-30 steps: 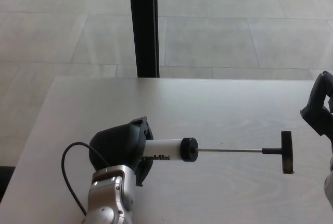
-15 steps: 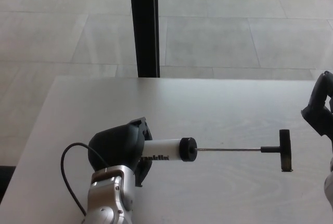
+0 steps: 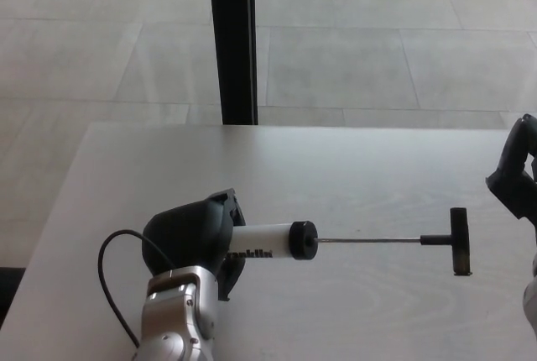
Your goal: The robot uses its left hand to lift the air pump kept on the middle of the desk and use the right hand to compress the handle
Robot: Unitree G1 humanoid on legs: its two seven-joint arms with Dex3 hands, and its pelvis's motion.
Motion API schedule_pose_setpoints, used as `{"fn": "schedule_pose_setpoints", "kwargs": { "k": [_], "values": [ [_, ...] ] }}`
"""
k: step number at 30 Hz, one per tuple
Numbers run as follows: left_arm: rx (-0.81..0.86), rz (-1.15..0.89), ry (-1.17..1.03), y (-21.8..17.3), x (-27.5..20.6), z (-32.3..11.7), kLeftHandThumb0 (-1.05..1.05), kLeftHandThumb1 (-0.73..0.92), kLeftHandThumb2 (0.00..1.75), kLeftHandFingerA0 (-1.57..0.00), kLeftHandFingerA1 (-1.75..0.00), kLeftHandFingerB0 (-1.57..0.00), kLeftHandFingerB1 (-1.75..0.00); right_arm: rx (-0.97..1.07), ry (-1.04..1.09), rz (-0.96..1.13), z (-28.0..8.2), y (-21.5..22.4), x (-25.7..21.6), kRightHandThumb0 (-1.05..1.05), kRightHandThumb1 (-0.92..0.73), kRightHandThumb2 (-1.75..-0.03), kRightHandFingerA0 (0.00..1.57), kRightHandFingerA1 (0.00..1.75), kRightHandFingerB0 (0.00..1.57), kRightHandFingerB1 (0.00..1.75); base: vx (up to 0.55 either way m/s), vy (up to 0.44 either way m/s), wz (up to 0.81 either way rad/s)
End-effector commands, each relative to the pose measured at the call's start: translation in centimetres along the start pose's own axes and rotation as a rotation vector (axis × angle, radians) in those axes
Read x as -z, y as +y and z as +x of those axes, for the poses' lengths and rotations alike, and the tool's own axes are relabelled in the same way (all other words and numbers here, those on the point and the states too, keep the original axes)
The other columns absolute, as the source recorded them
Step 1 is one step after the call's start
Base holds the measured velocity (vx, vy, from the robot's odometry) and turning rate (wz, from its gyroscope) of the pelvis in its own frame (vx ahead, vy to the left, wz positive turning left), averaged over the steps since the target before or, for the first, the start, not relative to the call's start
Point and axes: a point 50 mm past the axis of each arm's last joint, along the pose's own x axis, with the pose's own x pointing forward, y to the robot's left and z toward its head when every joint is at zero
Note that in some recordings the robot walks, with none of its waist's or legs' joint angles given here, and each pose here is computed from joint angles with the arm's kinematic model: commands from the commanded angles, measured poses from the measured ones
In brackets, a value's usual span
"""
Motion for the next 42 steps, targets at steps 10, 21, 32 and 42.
{"fn": "schedule_pose_setpoints", "kwargs": {
  "k": [10, 21, 32, 42],
  "values": [
    [-0.144, -0.013, -0.166, 5.4, -2.7, 0.0, -0.37, 0.43, 1.17, -1.23, -1.4, -0.96, -1.21, -0.097, 0.059, -0.062, -1.4, 1.3, 1.0, -0.34, -0.57, -1.15, 0.02, 0.52, 0.0, 0.48, 0.0, 0.0, 0.0],
    [-0.143, -0.019, -0.178, 5.4, -3.0, -0.2, -0.28, 0.36, 1.19, -0.98, -1.75, -0.83, -1.43, -0.121, 0.057, -0.044, -1.7, 2.4, 1.1, -0.74, -0.92, -0.71, 0.11, 0.37, 0.21, 0.34, 0.0, 0.0, 0.0],
    [-0.121, -0.055, -0.152, 4.6, -3.4, -0.3, -0.36, 0.41, 1.16, -1.25, -1.4, -0.96, -1.18, -0.097, 0.028, -0.047, -1.7, 3.8, 0.8, -0.74, -0.92, -0.77, 0.15, 0.38, 0.2, 0.36, 0.0, 0.0, 0.0],
    [-0.116, -0.046, -0.164, 4.0, -4.0, -0.3, -0.29, 0.39, 1.16, -0.97, -1.73, -0.9, -1.05, -0.098, 0.001, 0.055, -1.9, 5.7, -0.2, -0.35, -0.57, -1.16, 0.01, 0.52, 0.0, 0.49, 0.0, 0.0, 0.0]
  ]
}}
